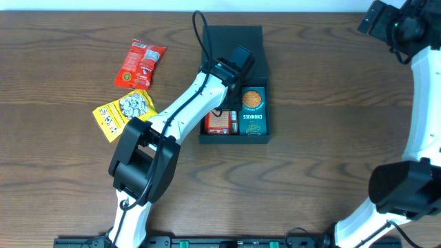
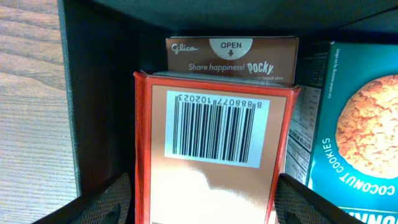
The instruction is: Pack container
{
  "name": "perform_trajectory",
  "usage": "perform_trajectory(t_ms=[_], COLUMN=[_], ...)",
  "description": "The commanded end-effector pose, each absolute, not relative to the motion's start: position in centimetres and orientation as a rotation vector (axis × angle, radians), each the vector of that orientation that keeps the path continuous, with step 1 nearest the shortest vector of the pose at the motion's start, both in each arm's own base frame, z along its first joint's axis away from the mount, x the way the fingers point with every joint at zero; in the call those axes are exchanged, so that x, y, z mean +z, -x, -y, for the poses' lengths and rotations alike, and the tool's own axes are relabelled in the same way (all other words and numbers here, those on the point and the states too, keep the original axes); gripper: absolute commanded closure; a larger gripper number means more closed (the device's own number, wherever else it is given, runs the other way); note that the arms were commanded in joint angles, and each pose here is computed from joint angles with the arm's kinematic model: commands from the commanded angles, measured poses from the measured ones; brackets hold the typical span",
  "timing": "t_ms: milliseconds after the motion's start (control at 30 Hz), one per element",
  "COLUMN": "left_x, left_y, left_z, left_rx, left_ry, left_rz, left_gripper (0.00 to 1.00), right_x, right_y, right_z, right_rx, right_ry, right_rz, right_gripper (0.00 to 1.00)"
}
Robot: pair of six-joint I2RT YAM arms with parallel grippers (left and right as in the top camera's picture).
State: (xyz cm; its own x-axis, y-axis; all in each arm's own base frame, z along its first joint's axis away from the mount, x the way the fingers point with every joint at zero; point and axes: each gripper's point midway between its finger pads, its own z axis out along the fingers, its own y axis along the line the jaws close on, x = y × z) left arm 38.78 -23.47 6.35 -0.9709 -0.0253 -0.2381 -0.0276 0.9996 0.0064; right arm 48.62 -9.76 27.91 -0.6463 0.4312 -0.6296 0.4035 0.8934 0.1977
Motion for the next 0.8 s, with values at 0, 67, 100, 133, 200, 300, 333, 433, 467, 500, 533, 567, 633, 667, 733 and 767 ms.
perform_trajectory(t_ms=[0,67,100,133,200,300,333,433,467,500,533,567,633,667,733,767], left_x=[6.3,7.5,8.5,9.7,12.8,18.2,20.2,25.3,26.7,27.3,27.5,27.1,25.4,24.5,22.6,21.6], left_y=[-39.2,-39.6,-40.0,-40.3,-41.2,-42.4,-42.8,-43.5,-43.6,-43.6,-43.4,-43.3,-43.2,-43.2,-43.1,-43.0], left_z=[23.0,23.3,23.4,23.3,22.3,20.2,19.3,15.2,12.9,11.3,9.0,7.4,6.0,5.7,5.3,5.1], left_rx=[0.048,0.026,0.013,0.011,0.042,0.017,-0.014,-0.068,-0.066,-0.057,-0.037,-0.021,-0.057,-0.075,-0.099,-0.104], left_ry=[0.061,0.064,0.067,0.073,0.101,0.176,0.209,0.33,0.391,0.433,0.493,0.539,0.593,0.611,0.646,0.664], left_rz=[-2.891,-2.869,-2.853,-2.832,-2.767,-2.666,-2.63,-2.512,-2.477,-2.464,-2.464,-2.48,-2.535,-2.561,-2.61,-2.634], left_gripper=[0.24,0.24,0.24,0.25,0.24,0.22,0.21,0.18,0.17,0.17,0.18,0.18,0.19,0.2,0.2,0.2], right_x=[27.8,27.5,27.4,27.2,26.8,25.9,25.4,23.3,22.1,21.1,20.0,19.1,17.7,17.2,16.2,15.4], right_y=[-48.3,-48.1,-47.9,-47.7,-47.4,-46.9,-46.8,-46.6,-46.5,-46.5,-46.3,-46.0,-45.4,-45.1,-44.4,-43.9], right_z=[10.0,9.9,9.8,9.8,9.7,8.9,8.2,4.1,2.2,0.7,-1.8,-4.2,-8.3,-9.8,-12.5,-14.0], right_rx=[0.053,0.053,0.053,0.051,0.042,0.073,0.1,0.256,0.31,0.35,0.415,0.474,0.541,0.547,0.561,0.556], right_ry=[-0.585,-0.587,-0.59,-0.588,-0.57,-0.551,-0.526,-0.401,-0.353,-0.315,-0.221,-0.129,0.023,0.077,0.178,0.23], right_rz=[-2.361,-2.376,-2.384,-2.395,-2.42,-2.466,-2.486,-2.565,-2.595,-2.618,-2.641,-2.658,-2.673,-2.677,-2.682,-2.693], right_gripper=[0.01,0.01,0.01,0.03,0.08,0.4,0.62,0.98,0.99,0.99,0.99,0.99,0.98,0.98,0.98,0.99])
